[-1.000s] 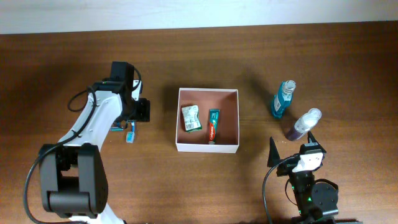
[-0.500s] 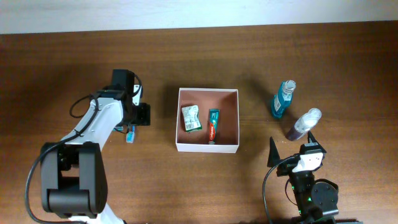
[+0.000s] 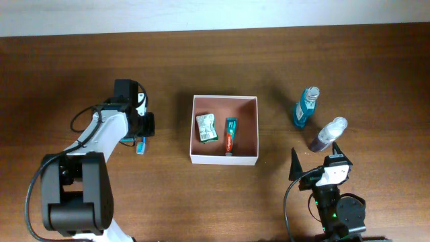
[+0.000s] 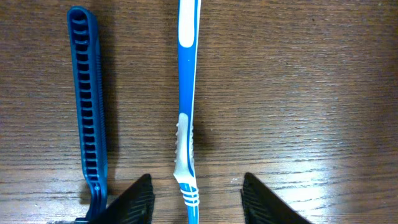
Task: Pack container
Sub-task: 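Move left gripper over the blue toothbrush and grasp it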
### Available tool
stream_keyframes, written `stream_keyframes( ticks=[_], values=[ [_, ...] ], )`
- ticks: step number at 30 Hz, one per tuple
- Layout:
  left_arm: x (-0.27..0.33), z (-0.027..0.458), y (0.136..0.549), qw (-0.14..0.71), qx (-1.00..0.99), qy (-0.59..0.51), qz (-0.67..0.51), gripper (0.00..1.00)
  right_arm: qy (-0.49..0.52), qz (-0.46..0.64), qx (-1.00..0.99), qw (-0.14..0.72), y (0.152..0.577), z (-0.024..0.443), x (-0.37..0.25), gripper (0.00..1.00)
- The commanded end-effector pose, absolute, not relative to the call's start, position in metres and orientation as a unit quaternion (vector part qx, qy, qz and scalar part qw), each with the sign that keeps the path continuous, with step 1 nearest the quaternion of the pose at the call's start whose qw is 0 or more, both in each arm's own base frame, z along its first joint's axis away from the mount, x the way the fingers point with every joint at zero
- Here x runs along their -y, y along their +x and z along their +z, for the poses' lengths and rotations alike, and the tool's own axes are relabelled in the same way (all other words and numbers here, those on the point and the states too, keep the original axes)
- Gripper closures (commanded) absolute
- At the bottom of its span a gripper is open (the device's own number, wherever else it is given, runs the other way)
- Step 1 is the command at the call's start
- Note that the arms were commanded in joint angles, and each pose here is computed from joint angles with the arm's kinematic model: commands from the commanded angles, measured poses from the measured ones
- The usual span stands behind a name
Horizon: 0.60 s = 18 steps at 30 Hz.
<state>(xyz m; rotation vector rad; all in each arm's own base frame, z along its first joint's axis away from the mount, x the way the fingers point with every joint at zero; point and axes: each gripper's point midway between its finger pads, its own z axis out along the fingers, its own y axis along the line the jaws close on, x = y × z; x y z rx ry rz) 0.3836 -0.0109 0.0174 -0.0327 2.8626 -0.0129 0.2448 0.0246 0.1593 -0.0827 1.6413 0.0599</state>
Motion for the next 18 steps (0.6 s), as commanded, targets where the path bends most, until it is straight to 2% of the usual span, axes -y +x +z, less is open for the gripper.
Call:
stream_keyframes(
  ticks=[1,18],
  values=[
    [0.011,0.018,0.383,0.141,-0.99,-0.015,-0.01,0.59,-0.037,0.022,-0.733,0.679,0.245,0.156,-0.023,0.01],
    [0.01,0.006,0.385,0.159,-0.987,-0.015,-0.006,0.59,-0.037,0.022,-0.733,0.679,0.245,0.156,-0.023,0.02]
  ],
)
